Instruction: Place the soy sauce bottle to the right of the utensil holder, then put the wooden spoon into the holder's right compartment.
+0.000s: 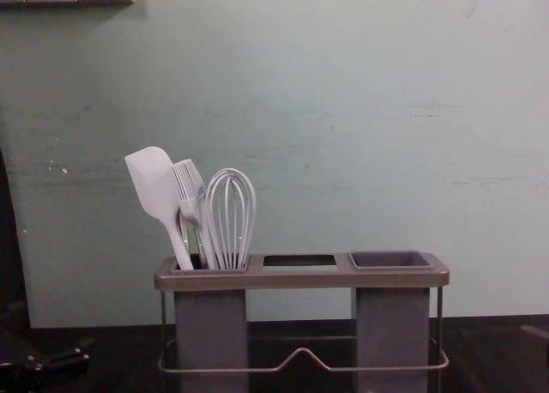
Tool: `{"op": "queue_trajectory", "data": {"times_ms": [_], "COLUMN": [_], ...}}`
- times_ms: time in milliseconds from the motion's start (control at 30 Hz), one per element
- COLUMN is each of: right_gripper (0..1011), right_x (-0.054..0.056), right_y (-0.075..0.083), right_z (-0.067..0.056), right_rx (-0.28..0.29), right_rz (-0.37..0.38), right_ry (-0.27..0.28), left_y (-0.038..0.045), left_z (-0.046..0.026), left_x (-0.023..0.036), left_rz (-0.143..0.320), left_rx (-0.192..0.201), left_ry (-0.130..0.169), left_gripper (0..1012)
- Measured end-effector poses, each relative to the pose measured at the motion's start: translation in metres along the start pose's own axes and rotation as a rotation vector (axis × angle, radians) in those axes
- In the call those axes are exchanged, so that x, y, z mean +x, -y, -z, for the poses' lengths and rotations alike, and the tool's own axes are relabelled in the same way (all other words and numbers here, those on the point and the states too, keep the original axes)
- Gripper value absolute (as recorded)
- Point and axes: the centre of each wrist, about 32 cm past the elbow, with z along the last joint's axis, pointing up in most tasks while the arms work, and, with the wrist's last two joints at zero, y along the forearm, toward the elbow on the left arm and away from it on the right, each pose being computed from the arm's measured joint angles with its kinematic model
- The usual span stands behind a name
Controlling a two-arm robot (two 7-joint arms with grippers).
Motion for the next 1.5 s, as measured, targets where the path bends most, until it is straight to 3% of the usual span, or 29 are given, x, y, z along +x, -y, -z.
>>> {"op": "queue_trajectory", "data": {"times_ms": [100, 200, 467, 967, 1500], "right_gripper": [736, 596, 383, 383, 383], "right_x": [0.0, 0.0, 0.001, 0.003, 0.009], "right_y": [0.001, 0.002, 0.004, 0.005, -0.005], "right_z": [0.0, -0.001, -0.003, -0.017, -0.022], "right_rx": [-0.004, -0.004, -0.011, 0.018, 0.023], "right_rz": [0.002, 0.002, 0.003, 0.0, -0.012], "right_ry": [-0.003, -0.002, 0.006, 0.043, 0.065], "left_y": [0.0, 0.0, 0.0, 0.0, 0.0], "left_z": [0.0, 0.0, 0.0, 0.0, 0.0], "left_x": [0.0, 0.0, 0.0, 0.0, 0.0], "left_rz": [0.0, 0.0, 0.0, 0.0, 0.0], "left_rx": [0.0, 0.0, 0.0, 0.0, 0.0], "left_ry": [0.0, 0.0, 0.0, 0.0, 0.0], "left_gripper": [1005, 1005, 1005, 1005, 1005]}}
